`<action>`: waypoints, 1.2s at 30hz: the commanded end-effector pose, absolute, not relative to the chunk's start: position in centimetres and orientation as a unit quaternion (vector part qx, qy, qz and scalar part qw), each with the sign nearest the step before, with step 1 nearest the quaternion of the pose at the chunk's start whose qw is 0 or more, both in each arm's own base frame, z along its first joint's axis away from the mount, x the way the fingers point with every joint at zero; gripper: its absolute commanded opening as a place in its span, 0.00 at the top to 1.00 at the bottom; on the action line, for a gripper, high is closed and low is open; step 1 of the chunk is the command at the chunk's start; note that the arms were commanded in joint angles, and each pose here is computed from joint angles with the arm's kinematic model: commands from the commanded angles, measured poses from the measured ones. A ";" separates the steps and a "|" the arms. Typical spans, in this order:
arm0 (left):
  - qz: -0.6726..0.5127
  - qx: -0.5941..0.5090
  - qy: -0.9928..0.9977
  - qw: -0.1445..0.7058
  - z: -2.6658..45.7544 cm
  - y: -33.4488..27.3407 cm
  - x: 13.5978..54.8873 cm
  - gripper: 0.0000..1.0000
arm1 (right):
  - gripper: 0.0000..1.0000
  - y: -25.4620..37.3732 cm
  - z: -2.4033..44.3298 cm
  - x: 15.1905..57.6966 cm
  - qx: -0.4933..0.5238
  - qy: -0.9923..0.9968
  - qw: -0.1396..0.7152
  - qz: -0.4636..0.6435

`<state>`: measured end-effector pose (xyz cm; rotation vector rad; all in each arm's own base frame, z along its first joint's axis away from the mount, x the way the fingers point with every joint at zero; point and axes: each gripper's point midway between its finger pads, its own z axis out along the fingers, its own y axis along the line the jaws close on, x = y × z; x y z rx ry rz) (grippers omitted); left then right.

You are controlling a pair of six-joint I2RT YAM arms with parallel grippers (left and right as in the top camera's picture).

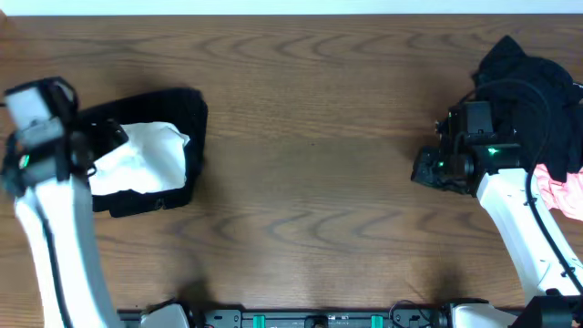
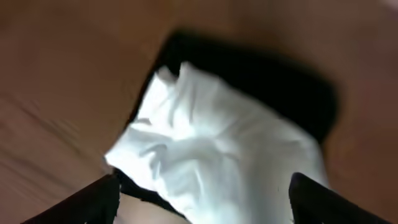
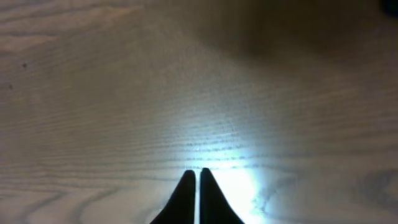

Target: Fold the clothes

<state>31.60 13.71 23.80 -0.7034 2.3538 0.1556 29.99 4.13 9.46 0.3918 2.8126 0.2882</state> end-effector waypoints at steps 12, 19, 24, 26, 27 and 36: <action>0.021 -0.148 0.843 0.517 35.7 5.5 20.6 0.08 | 0.66 8.2 23.6 34.2 -0.087 0.906 0.375 0.179; 0.017 -0.154 0.849 0.506 35.0 4.8 18.7 0.02 | 0.02 8.0 33.0 31.8 -0.108 0.836 0.510 0.171; 0.015 -0.156 0.854 0.496 34.5 4.7 18.4 0.02 | 0.01 7.8 36.0 28.8 -0.115 0.810 0.550 0.168; 0.015 -0.156 0.854 0.496 34.5 4.7 18.5 0.02 | 0.01 7.7 36.4 27.9 -0.116 0.806 0.556 0.168; 0.015 -0.156 0.854 0.496 34.5 4.7 18.4 0.02 | 0.01 7.7 36.6 27.4 -0.116 0.804 0.558 0.168; 0.015 -0.156 0.854 0.496 34.5 4.7 18.4 0.02 | 0.01 7.6 36.5 26.0 -0.114 0.807 0.555 0.170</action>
